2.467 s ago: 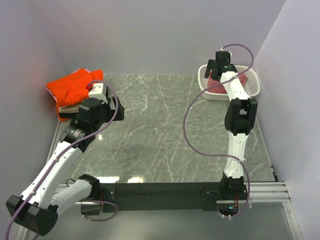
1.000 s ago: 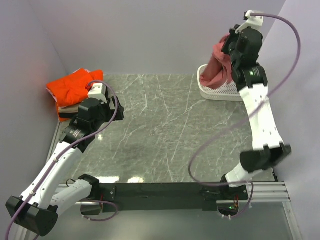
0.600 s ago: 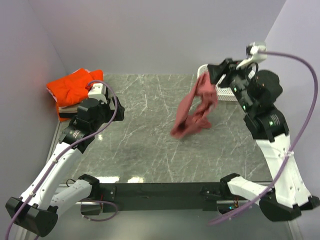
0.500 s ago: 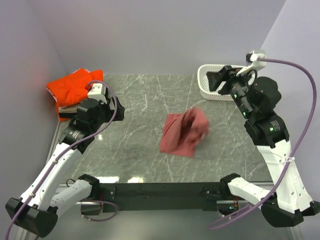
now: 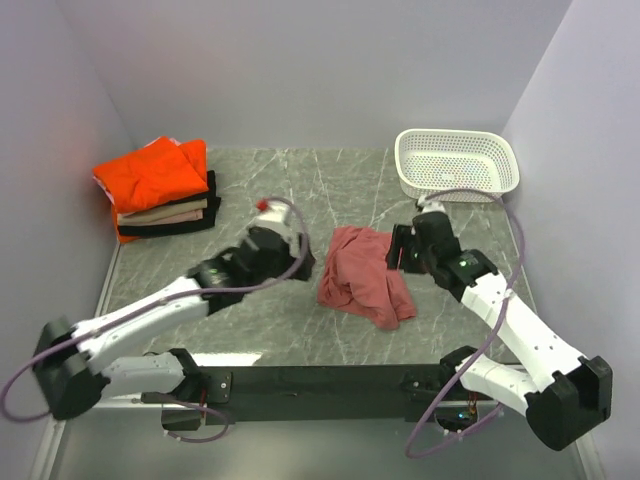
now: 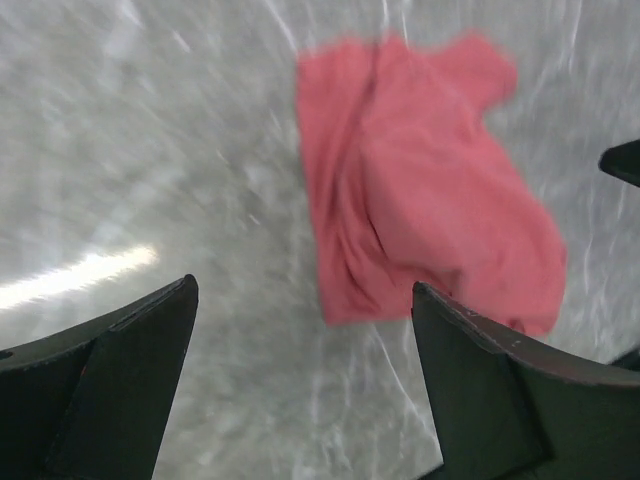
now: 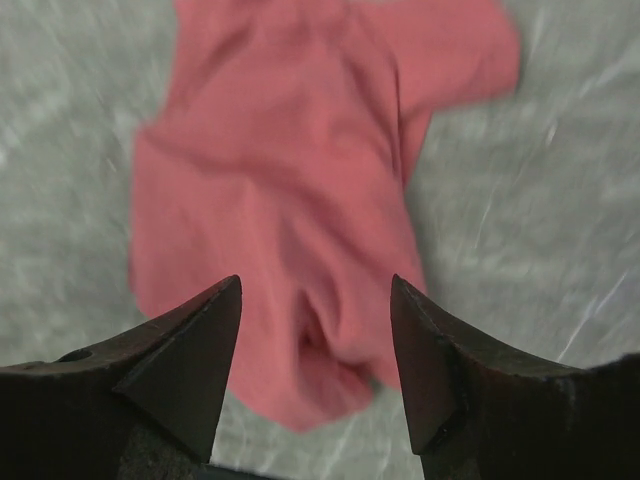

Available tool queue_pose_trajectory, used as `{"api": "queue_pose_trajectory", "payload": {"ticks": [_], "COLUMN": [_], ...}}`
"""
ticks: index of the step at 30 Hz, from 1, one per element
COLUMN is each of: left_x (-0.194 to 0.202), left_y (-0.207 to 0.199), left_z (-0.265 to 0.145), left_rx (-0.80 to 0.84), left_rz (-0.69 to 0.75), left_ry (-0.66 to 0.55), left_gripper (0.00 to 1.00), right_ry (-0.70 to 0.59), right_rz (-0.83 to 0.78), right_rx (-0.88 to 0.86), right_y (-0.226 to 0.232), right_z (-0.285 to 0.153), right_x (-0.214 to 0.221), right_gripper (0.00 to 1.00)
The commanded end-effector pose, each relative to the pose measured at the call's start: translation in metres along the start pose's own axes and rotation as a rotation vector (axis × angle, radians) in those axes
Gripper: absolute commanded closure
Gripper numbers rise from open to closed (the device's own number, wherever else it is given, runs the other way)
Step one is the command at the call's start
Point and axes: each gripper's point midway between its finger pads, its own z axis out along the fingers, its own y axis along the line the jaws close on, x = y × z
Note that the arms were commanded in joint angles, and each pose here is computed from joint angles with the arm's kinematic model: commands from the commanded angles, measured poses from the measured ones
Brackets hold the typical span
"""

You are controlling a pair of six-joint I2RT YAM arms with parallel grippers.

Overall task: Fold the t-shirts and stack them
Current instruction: Move the tshirt to the center of the board, then flatten the tshirt out

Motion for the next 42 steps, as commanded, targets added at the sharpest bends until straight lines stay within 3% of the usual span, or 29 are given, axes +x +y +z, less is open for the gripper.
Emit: {"api": "queue_pose_trajectory", "payload": {"ticks": [1,8,18,25,26,27,29,30,32,33,38,42], "left_x": [0.036,0.088,0.13,0.147,0.149,0.152,0.147,0.146,0.142,0.137,0.096,0.028], "left_y": [-0.034,-0.072,-0.072,-0.065,-0.064,-0.064,-0.068,-0.068,-0.066,-0.067,-0.053,-0.056], "left_z": [0.024,0.05,0.083,0.099,0.101,0.103,0.107,0.108,0.11,0.11,0.088,0.028], "left_rx": [0.03,0.105,0.08,0.037,0.031,0.028,0.039,0.035,0.02,0.017,-0.074,-0.019], "left_rz": [-0.046,-0.02,0.018,0.04,0.045,0.051,0.047,0.049,0.052,0.05,0.128,0.152], "left_ry": [0.052,0.166,0.258,0.287,0.29,0.296,0.271,0.268,0.248,0.235,0.178,0.066], "left_gripper": [0.06,0.05,0.11,0.39,0.41,0.44,0.61,0.79,1.0,1.0,1.0,1.0], "right_ry": [0.056,0.218,0.335,0.37,0.361,0.357,0.335,0.327,0.296,0.272,0.134,0.002], "right_rz": [0.049,0.053,0.016,-0.004,-0.005,-0.008,-0.016,-0.025,-0.035,-0.05,-0.099,-0.131], "right_rx": [-0.045,-0.184,-0.204,-0.139,-0.131,-0.127,-0.106,-0.1,-0.097,-0.091,-0.081,-0.07], "right_y": [0.013,0.033,0.044,0.036,0.036,0.036,0.035,0.035,0.038,0.038,0.046,0.044], "right_z": [-0.003,-0.014,-0.014,0.002,0.004,0.005,0.005,0.005,0.0,-0.002,-0.039,-0.083], "right_x": [0.027,0.096,0.137,0.153,0.151,0.15,0.142,0.138,0.122,0.114,0.049,-0.004], "right_gripper": [0.32,0.33,0.33,0.34,0.36,0.47,0.63,0.8,0.92,1.0,1.0,1.0]}}
